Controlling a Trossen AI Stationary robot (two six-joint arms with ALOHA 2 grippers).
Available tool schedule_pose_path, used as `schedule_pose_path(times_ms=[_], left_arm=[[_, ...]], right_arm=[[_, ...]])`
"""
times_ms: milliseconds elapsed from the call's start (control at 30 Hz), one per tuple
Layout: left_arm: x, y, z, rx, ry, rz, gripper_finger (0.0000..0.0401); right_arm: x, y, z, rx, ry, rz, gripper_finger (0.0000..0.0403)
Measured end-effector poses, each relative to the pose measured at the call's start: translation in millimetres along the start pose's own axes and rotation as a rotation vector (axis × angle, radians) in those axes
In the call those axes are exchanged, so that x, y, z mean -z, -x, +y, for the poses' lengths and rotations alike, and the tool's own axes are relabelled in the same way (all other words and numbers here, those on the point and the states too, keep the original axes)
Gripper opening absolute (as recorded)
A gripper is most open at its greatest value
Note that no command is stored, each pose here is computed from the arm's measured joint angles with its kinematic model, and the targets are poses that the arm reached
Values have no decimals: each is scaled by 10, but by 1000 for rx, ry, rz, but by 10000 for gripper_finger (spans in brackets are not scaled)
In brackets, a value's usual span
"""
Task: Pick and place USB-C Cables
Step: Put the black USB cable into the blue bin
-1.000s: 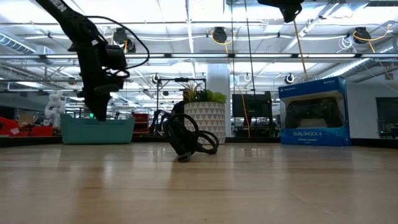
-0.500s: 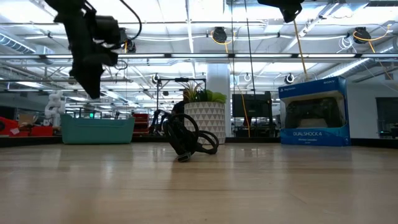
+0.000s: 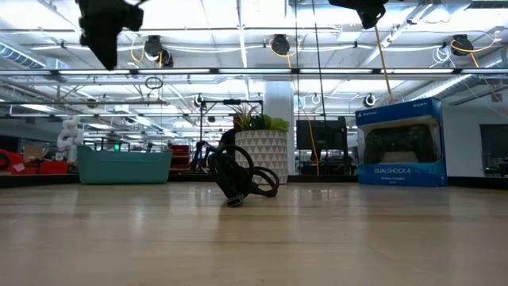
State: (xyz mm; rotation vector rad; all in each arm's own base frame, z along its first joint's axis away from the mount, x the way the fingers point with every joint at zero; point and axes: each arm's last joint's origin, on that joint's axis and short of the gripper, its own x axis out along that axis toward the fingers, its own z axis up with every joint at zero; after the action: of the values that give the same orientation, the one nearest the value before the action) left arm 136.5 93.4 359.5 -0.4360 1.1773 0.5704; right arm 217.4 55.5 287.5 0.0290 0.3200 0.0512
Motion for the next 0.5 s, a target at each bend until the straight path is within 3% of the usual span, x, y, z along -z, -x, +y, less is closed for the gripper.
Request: schedule_pose_path(times_ms=[133,500], left_arm=[[69,262,-54,10,-4,23,129],[199,660,-263,155,-69,-115,129]], right_arm=[[0,0,0,0,-8,0,134],[0,0,0,0,-15,0,134]])
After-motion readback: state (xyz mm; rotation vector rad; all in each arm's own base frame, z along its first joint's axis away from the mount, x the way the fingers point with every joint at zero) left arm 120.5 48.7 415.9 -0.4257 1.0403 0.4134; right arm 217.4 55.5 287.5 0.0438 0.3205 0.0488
